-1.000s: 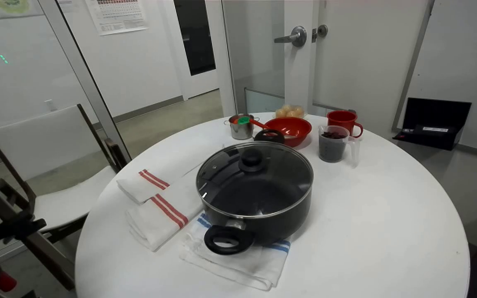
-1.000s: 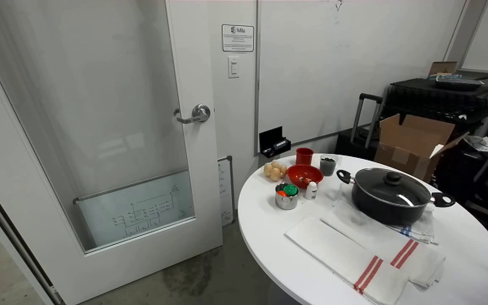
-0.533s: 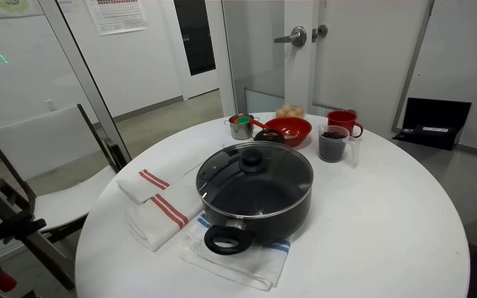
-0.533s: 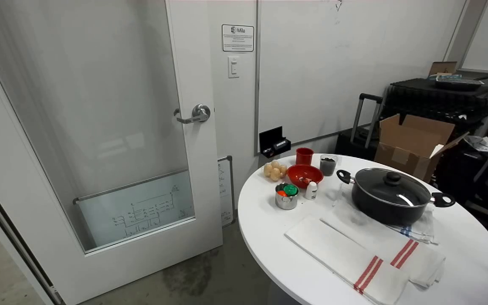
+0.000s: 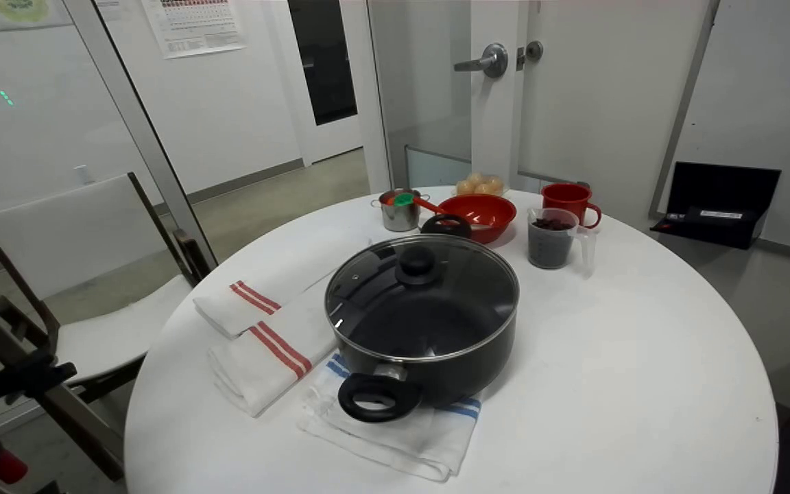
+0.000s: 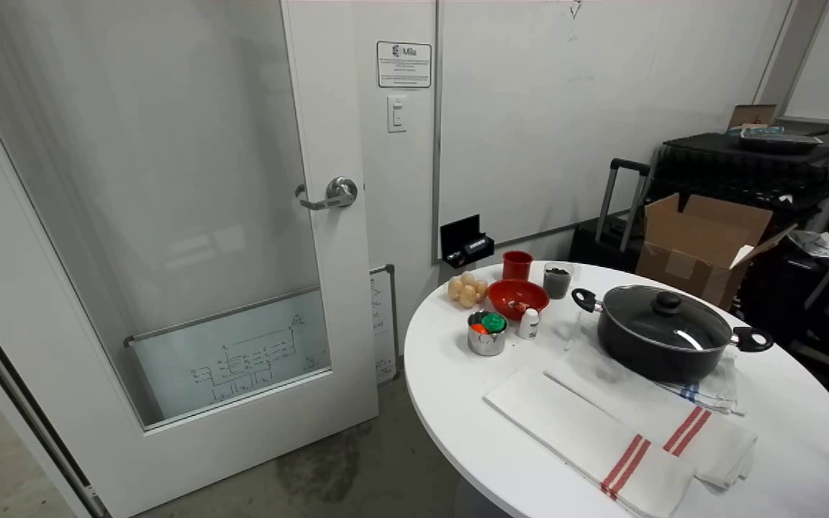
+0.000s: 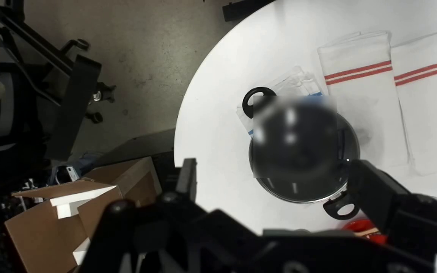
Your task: Remove the glass lid from the black pot and put it on the table
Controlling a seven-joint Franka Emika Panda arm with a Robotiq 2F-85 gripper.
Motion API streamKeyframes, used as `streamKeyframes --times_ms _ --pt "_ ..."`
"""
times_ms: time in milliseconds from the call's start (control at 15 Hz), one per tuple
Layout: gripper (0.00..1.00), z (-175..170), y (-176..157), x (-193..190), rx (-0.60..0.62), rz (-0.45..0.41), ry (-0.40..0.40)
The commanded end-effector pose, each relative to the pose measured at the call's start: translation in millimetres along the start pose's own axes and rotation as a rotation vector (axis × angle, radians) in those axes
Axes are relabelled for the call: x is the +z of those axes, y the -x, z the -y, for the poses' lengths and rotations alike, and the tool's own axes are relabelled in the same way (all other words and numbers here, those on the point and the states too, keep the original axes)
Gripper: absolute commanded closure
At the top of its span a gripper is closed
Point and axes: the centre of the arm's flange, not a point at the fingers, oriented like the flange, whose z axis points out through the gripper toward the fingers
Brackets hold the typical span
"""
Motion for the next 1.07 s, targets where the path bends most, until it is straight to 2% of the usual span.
streamKeyframes --times_ms 0,400,733,1000 --pt "0.0 0.7 -5.1 2.7 -0.008 0.004 -0.012" --pt "0.0 14.9 -49.6 37.5 -0.073 -0.008 -0.07" --pt "0.0 43.8 -88.5 94.7 -0.128 -0.01 -0.156" --pt "0.0 70.4 -111.9 145.4 -0.174 0.013 -0.156"
